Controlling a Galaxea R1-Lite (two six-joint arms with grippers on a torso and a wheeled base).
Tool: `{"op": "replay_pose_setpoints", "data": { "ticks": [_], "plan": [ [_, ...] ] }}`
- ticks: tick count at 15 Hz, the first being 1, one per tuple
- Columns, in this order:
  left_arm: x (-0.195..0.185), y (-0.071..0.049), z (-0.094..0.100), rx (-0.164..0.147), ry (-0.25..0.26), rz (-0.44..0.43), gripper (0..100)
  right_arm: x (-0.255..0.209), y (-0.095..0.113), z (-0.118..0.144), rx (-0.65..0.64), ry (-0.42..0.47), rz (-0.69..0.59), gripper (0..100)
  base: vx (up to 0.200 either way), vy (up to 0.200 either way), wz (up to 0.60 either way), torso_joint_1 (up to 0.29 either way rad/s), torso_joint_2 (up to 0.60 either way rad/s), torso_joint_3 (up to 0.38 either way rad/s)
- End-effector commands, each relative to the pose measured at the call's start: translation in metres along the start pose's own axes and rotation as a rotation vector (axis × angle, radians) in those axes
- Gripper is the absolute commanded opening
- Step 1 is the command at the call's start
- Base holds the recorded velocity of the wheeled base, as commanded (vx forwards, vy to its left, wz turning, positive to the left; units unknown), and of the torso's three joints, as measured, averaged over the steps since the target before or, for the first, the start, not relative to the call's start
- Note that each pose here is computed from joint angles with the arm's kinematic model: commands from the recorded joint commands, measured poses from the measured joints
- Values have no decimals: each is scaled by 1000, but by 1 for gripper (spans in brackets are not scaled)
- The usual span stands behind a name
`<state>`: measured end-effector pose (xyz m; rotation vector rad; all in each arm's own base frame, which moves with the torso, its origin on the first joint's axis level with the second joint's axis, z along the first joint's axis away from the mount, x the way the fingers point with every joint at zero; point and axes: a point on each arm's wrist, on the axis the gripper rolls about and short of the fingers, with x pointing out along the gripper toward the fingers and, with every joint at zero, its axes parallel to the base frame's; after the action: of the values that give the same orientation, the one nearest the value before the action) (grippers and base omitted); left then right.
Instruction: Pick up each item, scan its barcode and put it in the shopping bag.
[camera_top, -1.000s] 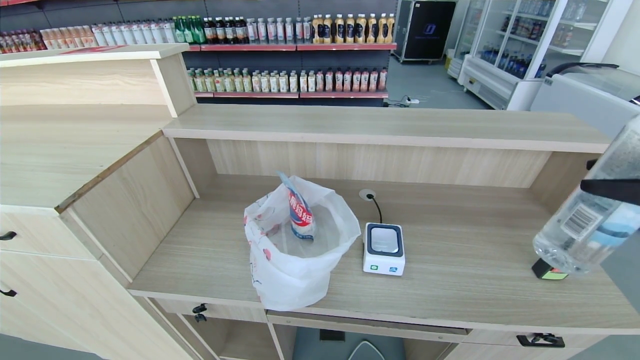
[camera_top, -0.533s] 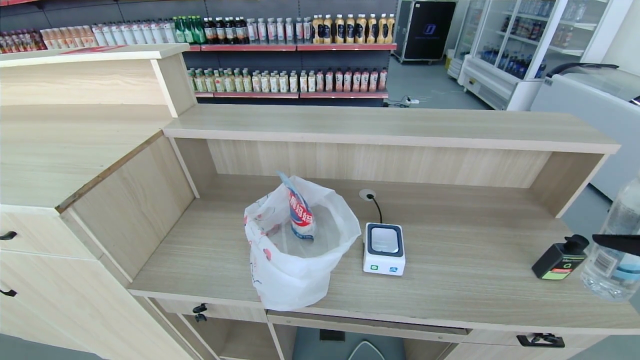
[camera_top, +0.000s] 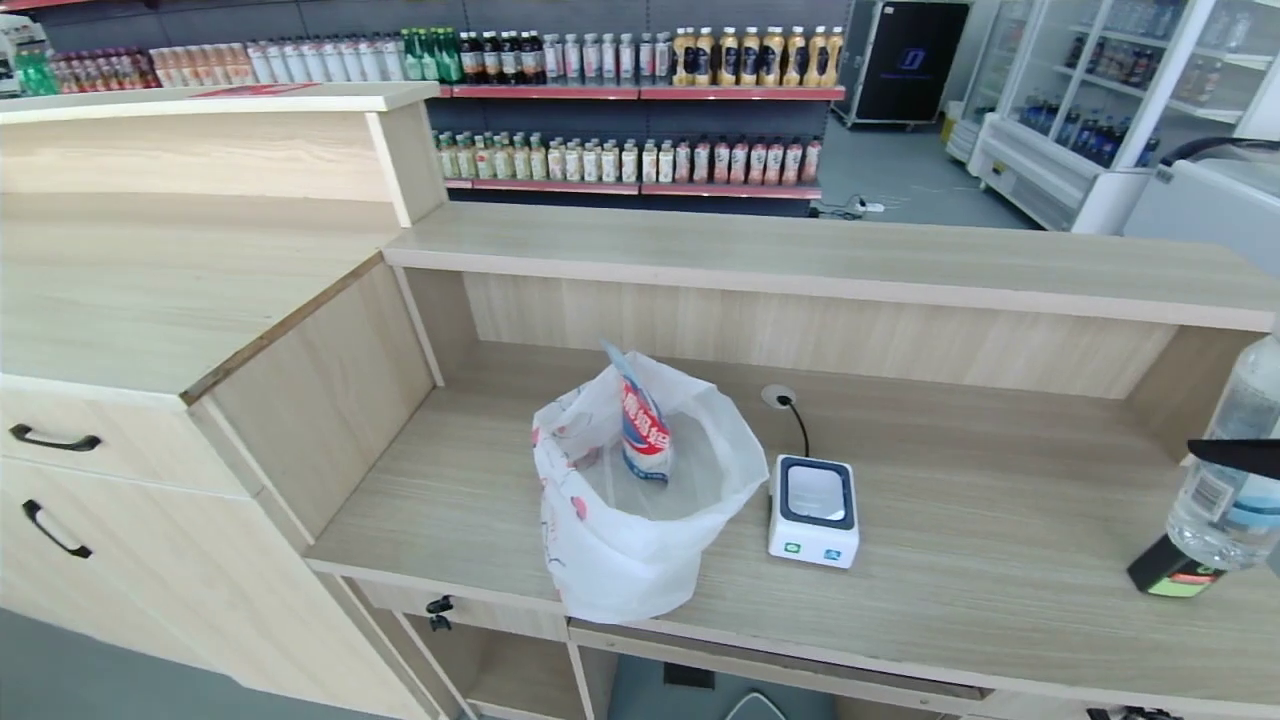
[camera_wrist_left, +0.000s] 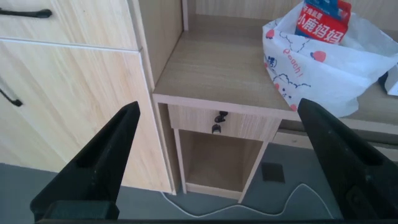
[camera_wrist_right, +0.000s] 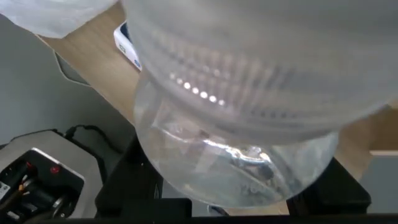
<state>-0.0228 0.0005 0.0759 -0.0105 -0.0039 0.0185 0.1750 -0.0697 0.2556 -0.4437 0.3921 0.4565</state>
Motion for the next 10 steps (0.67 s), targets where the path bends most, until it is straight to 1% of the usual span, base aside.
{"op": "replay_pose_setpoints", "data": {
  "ticks": [1, 2, 5, 7, 8, 10],
  "plan": [
    [0, 0, 0, 0, -1, 0, 100, 12, -11, 3, -19, -20, 1, 0, 0, 0, 600, 17, 12, 2],
    [0, 0, 0, 0, -1, 1, 100, 17, -14, 5, -37, -35, 0, 0, 0, 0, 600, 7, 2, 2],
    [0, 0, 0, 0, -1, 0, 100, 39, -21, -1, -43, -31, 48, 0, 0, 0, 0, 0, 0, 0],
    [0, 0, 0, 0, -1, 0, 100, 69, -36, -6, -138, -62, 48, 0, 0, 0, 0, 0, 0, 0],
    [0, 0, 0, 0, -2, 0, 100, 83, -40, -7, -171, -89, 59, 0, 0, 0, 0, 0, 0, 0],
    [0, 0, 0, 0, -2, 0, 100, 110, -46, -8, -218, -207, 139, 0, 0, 0, 0, 0, 0, 0]
  ]
}}
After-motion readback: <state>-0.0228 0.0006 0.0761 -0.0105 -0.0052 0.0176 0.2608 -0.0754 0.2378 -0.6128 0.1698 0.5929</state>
